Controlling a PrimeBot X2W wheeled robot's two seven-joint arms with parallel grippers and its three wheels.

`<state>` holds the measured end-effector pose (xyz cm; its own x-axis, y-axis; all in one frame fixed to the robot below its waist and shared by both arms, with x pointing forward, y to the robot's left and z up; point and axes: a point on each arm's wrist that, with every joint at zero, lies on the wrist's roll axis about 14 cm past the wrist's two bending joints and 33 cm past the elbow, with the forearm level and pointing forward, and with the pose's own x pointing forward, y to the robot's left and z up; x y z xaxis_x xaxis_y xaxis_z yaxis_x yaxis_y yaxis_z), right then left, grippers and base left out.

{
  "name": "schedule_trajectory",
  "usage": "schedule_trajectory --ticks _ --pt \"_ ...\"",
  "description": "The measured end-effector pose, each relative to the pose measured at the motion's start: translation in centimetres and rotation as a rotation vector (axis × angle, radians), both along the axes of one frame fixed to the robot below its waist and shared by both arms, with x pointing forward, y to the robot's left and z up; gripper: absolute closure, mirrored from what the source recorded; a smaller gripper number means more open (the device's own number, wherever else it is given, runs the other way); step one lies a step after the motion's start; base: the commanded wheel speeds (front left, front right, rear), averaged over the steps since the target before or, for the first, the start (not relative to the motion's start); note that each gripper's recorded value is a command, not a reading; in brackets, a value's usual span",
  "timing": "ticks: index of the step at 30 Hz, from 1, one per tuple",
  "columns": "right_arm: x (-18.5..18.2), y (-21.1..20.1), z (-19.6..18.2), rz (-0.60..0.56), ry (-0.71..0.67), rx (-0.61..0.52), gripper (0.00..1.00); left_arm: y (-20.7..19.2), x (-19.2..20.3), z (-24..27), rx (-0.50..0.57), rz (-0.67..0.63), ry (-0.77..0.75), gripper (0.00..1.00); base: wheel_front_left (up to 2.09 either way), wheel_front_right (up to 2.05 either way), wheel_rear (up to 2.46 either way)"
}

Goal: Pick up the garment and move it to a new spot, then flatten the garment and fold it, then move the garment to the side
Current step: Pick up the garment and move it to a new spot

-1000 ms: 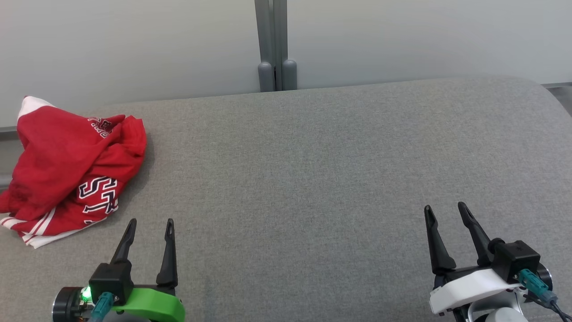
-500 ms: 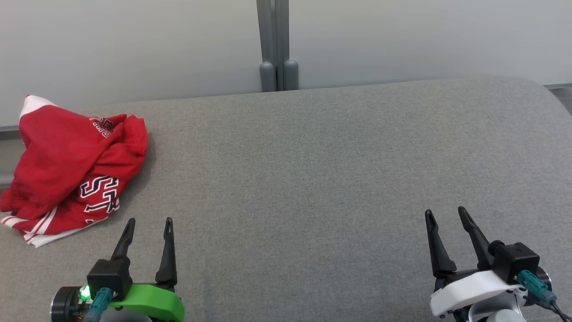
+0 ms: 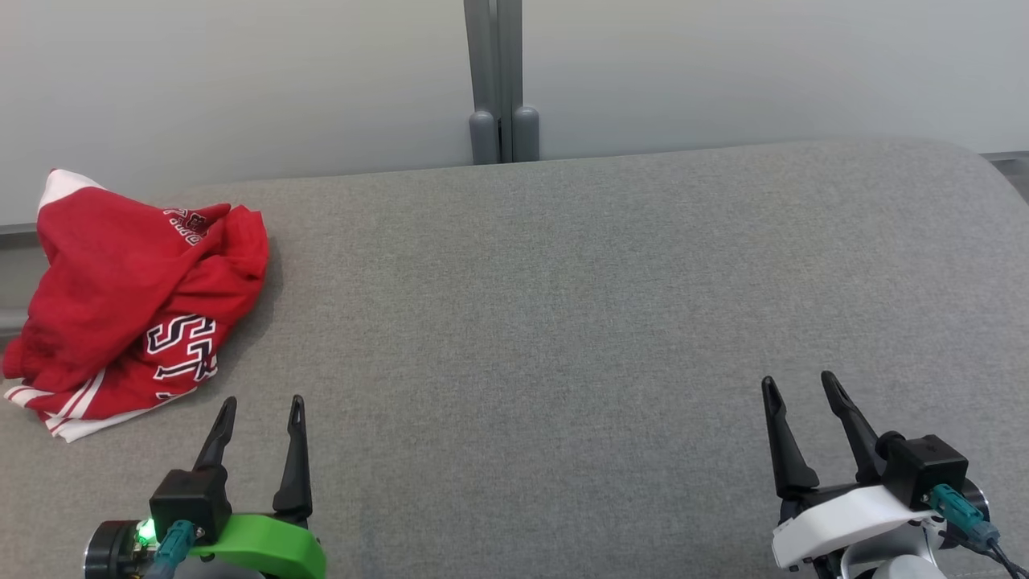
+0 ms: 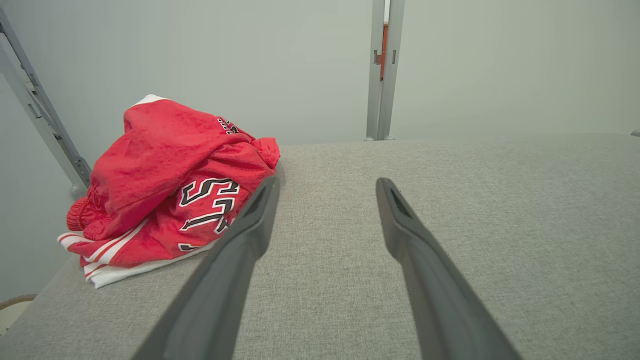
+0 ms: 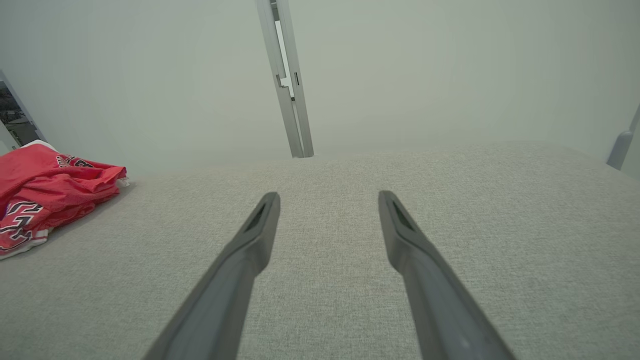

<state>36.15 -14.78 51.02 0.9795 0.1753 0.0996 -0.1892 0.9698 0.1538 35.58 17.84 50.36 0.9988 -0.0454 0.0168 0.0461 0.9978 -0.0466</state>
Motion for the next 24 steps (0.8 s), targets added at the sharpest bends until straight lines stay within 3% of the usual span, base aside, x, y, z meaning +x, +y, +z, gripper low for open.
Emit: schedule_trajectory --ticks 24 --pt "1.7 7.4 -0.4 0.213 0.017 0.010 0.00 7.8 -4.3 -0.2 0.005 0.251 -0.013 0.00 0.00 0.00 0.00"
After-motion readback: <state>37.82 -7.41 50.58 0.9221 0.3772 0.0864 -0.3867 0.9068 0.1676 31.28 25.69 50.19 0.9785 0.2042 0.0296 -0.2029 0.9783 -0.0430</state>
